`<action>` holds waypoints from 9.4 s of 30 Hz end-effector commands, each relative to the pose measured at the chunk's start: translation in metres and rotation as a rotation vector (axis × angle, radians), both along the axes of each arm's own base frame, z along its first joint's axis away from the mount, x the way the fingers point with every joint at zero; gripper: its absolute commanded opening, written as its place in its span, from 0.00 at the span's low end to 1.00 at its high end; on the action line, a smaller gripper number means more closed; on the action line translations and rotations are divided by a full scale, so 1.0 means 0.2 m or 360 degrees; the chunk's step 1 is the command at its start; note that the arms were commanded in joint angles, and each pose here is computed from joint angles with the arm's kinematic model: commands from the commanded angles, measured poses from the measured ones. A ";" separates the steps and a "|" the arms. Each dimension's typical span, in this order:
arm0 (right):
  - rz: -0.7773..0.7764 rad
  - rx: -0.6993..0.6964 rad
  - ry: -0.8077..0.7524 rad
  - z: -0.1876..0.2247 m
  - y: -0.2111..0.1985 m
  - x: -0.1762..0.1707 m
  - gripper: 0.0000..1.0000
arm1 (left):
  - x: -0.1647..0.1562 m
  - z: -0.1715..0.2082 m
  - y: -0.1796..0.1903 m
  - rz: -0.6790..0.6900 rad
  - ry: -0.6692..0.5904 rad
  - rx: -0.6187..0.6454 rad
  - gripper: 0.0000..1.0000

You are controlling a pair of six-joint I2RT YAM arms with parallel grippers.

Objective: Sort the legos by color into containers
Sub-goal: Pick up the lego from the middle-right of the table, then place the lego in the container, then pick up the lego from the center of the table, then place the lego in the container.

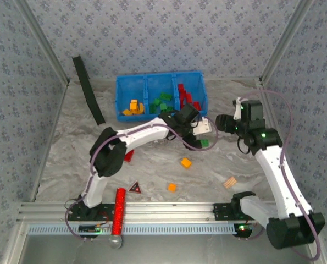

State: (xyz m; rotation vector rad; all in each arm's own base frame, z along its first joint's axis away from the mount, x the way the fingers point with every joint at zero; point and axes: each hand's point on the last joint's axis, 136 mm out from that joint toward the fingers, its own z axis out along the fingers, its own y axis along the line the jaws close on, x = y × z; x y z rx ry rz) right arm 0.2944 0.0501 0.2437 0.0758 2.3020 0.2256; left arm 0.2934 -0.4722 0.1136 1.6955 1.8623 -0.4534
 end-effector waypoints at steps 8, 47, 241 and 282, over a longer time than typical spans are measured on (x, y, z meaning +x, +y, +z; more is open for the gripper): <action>-0.0240 0.0139 0.0140 -0.13 -0.13 -0.25 0.87 | 0.00 -0.16 -0.17 -0.0120 -0.0002 0.0050 0.80; -0.0357 0.0154 -0.0067 0.07 -0.26 -0.37 0.87 | -0.02 -0.50 -0.05 0.0118 0.0256 0.0364 0.24; 0.0647 -0.0593 0.0123 -0.21 0.85 0.92 0.26 | -0.36 0.47 1.29 0.1491 0.0261 -0.0322 0.90; 0.0642 -0.0260 0.0137 -0.52 0.60 1.47 0.64 | -0.47 -0.24 0.27 0.1181 0.0409 0.0103 0.92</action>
